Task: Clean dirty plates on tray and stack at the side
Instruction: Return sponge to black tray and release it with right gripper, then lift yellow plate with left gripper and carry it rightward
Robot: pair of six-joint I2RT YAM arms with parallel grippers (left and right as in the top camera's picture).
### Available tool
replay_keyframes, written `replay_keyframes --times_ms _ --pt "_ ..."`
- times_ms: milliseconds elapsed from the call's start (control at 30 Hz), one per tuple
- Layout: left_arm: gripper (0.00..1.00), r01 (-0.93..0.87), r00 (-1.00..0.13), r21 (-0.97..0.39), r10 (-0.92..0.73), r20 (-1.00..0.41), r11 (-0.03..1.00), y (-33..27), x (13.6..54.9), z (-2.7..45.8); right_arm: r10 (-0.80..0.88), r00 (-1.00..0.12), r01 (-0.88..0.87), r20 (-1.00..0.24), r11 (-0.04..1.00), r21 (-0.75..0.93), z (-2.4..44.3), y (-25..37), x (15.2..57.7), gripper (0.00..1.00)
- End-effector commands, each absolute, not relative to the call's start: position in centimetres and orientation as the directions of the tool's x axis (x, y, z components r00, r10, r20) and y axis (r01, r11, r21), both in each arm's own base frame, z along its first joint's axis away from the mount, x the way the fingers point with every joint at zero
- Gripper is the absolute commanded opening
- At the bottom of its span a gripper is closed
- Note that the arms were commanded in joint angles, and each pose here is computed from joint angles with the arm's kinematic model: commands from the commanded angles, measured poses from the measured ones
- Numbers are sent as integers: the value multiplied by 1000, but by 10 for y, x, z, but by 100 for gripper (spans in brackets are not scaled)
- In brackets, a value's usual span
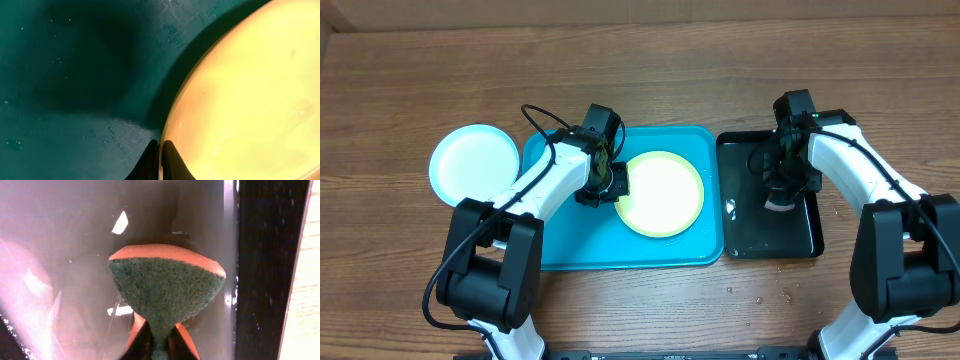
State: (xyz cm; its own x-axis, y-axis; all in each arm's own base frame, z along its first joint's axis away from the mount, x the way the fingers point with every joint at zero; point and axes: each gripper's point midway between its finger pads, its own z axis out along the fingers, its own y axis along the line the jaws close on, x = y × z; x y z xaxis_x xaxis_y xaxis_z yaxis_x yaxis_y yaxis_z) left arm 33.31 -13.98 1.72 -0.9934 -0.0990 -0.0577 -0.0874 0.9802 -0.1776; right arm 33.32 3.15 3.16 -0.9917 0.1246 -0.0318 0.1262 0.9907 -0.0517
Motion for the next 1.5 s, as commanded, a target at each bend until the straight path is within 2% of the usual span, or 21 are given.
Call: replay_keyframes --times_ms 0,100,167,200,467,600,633,767,800,867,1100,1467 --pt "5 -75 -995 -157 -84 -52 985 -135 332 11 49 -998 52 -51 997 -57 37 31 336 31" --pt "6 -75 -995 -159 -84 -56 985 -136 332 11 41 -997 45 -61 997 -57 39 31 340 45" --pt "17 -74 -995 -160 -84 -59 984 -136 333 11 49 -996 53 -77 997 -53 48 32 346 53" --pt "19 -74 -995 -160 -84 -59 984 -136 333 11 54 -995 58 -85 997 -50 54 32 350 56" --pt "25 -75 -995 -157 -84 -53 985 -135 331 10 151 -972 160 -181 986 -36 110 -2 385 69" --pt "26 -78 -995 -154 -85 -44 985 -134 326 4 240 -954 250 -181 968 -36 113 -37 383 86" --pt "26 -79 -995 -154 -86 -44 985 -133 325 1 260 -950 270 -171 962 -37 112 -45 380 100" --pt "25 -77 -995 -160 -87 -57 984 -133 322 -10 321 -933 331 -162 943 -40 112 -69 374 100" --pt "21 -81 -994 -161 -91 -59 984 -133 322 -11 332 -929 342 -165 939 -39 112 -74 374 100" --pt "4 -79 -994 -165 -91 -66 983 -133 324 -10 347 -923 358 -167 933 -39 112 -80 373 100" --pt "4 -73 -992 -172 -90 -92 982 -135 342 12 363 -916 374 -169 927 -38 112 -87 372 100" --pt "4 -75 -981 -195 -107 -160 978 -133 382 76 363 -916 374 -169 927 -38 112 -87 372 100"
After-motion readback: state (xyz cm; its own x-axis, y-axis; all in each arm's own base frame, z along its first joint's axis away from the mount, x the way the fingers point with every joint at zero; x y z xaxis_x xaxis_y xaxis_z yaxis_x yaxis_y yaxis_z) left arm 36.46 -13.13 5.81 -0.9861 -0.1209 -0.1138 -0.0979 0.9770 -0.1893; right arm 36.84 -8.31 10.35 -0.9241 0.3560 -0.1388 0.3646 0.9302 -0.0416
